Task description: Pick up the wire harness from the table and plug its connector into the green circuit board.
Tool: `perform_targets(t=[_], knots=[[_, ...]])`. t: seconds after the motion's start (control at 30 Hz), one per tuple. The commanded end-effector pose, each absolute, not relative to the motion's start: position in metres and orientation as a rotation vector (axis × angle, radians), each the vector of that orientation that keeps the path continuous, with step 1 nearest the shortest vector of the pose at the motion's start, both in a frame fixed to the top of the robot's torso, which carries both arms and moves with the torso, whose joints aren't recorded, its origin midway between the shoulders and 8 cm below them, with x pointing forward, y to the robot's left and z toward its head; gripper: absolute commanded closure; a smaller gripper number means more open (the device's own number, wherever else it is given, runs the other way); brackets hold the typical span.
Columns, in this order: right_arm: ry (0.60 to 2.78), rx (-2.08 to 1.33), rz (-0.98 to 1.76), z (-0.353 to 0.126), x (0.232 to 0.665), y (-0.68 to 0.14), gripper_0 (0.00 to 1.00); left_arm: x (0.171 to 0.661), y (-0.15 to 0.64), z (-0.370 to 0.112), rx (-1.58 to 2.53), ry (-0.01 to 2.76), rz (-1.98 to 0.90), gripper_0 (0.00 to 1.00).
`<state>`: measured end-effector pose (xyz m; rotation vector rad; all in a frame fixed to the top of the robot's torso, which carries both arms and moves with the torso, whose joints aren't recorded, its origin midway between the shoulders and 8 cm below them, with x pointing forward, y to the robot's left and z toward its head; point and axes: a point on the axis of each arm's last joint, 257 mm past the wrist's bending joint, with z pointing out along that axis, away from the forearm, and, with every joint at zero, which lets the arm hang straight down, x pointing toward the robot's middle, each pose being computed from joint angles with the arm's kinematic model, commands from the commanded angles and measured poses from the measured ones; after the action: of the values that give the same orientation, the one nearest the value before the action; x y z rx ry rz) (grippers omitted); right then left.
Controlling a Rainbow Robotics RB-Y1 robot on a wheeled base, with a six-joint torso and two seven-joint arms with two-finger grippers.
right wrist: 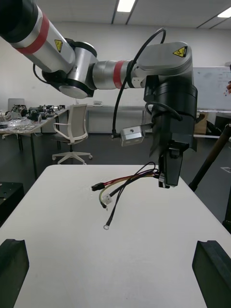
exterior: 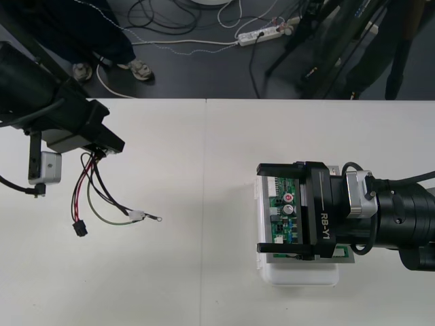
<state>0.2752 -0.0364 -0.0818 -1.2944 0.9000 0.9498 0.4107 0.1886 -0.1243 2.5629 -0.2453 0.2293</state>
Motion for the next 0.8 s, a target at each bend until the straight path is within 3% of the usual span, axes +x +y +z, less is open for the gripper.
perform_targets(t=[0.03, 0.8], knots=[[0.879, -1.306, 0.927, -0.075, 0.27, -0.043, 0.0, 0.386, 0.186, -0.12, 2.491, -0.39, 0.207, 1.0], [0.891, -1.301, 0.941, -0.075, 0.27, -0.042, 0.0, 0.399, 0.172, -0.1, 2.107, -0.069, 0.326, 1.0]])
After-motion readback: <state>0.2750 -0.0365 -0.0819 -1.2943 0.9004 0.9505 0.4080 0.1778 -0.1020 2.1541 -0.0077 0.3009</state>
